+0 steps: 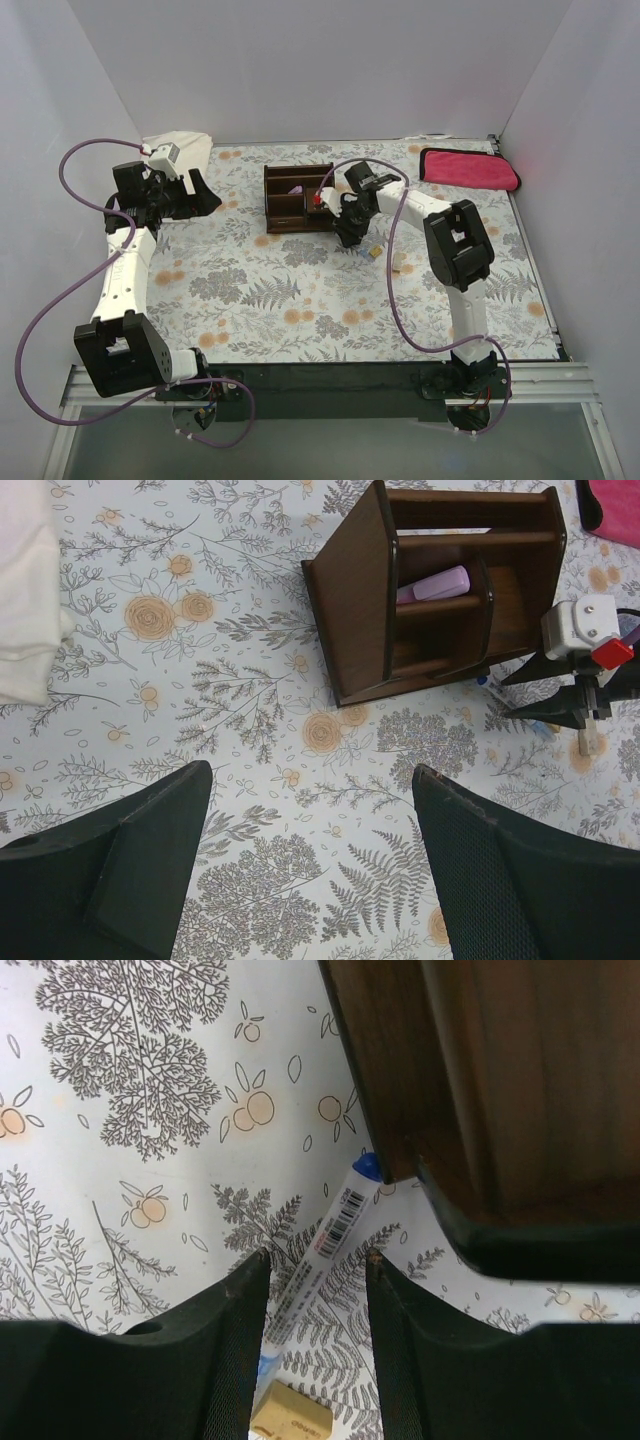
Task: Sort the stationery into containers
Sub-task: Pick up the pen from the center of the board, then place the pen in the storage box.
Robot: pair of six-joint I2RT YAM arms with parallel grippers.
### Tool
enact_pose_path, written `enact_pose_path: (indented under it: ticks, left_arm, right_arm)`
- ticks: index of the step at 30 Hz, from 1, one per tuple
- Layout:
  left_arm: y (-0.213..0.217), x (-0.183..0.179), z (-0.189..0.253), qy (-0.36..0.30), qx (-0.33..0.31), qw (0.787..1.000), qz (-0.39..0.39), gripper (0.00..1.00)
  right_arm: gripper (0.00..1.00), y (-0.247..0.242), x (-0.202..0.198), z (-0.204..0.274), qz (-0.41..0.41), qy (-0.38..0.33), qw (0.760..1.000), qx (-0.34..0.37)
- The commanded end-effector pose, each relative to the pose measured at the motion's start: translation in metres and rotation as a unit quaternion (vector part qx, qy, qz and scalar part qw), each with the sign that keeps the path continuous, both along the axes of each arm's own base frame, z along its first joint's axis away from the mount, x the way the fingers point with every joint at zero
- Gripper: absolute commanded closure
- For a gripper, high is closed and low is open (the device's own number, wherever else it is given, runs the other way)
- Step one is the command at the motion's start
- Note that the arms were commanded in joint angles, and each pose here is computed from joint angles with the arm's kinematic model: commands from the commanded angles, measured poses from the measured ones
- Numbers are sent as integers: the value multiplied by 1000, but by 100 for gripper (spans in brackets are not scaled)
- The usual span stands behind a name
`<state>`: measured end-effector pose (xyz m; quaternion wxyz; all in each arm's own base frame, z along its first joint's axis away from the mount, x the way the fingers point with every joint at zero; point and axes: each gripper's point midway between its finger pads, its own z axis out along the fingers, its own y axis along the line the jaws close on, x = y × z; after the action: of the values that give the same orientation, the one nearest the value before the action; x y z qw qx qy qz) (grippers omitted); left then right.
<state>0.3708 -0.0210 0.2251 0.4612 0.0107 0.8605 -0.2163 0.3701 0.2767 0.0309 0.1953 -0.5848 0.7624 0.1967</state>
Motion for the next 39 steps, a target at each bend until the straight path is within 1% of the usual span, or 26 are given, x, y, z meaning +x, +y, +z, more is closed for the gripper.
enact_pose_path:
  ticks: [1,3,4,6,7,10,13,14,16,17,18,19,20,22,23,25,26,27,28,29,31,33,34,35,36,39]
  left_arm:
    - [-2,-2,10,-12,3,1000,-4,20]
    - [-2,-2,9,-11,2,1000,-5,20]
    - [-2,-2,9,-12,2,1000,-4,20]
    - [-3,-2,9,-11,2,1000,-6,20]
    - [-2,-2,9,-11,2,1000,-6,20]
    - [-3,-1,6,-12,0,1000,-7,20]
    - [-4,0,5,-17,-1,1000,-8,20]
    - [-3,1,5,-18,-2,1000,-7,20]
    - [-4,2,6,-20,-6,1000,-8,20]
    - [-4,4,7,-22,-6,1000,-8,20]
    - [-4,4,7,-22,-8,1000,-9,20]
    - [-5,4,6,-22,-7,1000,-10,20]
    - [-5,5,6,-21,-8,1000,-10,20]
    - [-5,5,8,-23,-8,1000,-11,20]
    - [-5,5,7,-22,-8,1000,-11,20]
    - [-5,5,6,-20,-9,1000,-11,20]
    - [-5,4,5,-16,-11,1000,-11,20]
    - [-5,5,4,-14,-12,1000,-11,20]
    - [-6,4,3,-12,-14,1000,-11,20]
    - [-6,4,2,-8,-18,1000,-10,20]
    - [-7,5,3,-6,-20,1000,-13,20]
    - [-7,3,2,0,-19,1000,-14,20]
    - [-6,3,2,3,-17,1000,-13,21]
    - [-6,3,1,5,-15,1000,-13,20]
    - [-6,2,0,6,-13,1000,-14,20]
    - [-5,1,-1,15,-13,1000,-12,20]
  right_arm:
    - [53,7,4,-4,1,-8,1000,-13]
    - [62,7,3,-9,3,-8,1000,-22]
    - [75,6,2,-11,4,-8,1000,-26]
    - [93,5,-2,-7,6,-9,1000,-28]
    - [99,5,-5,-5,8,-8,1000,-27]
    - [99,1,-22,16,24,7,999,-21]
    - [99,8,-37,57,58,19,998,18]
    - [99,18,-37,80,74,15,996,47]
    - [99,24,-41,105,84,23,994,64]
    - [99,33,-46,121,113,24,989,98]
    - [99,44,-38,153,129,-5,984,127]
    - [99,49,-40,167,139,-7,980,146]
    - [99,59,-40,193,160,-18,967,195]
    - [99,77,-18,254,182,-92,940,275]
    - [99,86,-10,276,185,-112,925,312]
    - [99,93,5,296,155,-103,914,361]
    - [99,105,24,326,174,-170,880,407]
    - [99,107,25,331,139,-135,882,430]
    - [99,109,35,321,129,-138,877,441]
    - [99,115,46,333,134,-177,857,464]
    - [99,121,56,338,117,-171,851,482]
    - [99,131,75,320,105,-155,851,490]
    - [99,131,83,328,91,-149,849,500]
    - [99,136,93,313,81,-140,850,500]
    - [99,137,98,315,81,-150,843,510]
    - [99,143,112,305,73,-159,838,517]
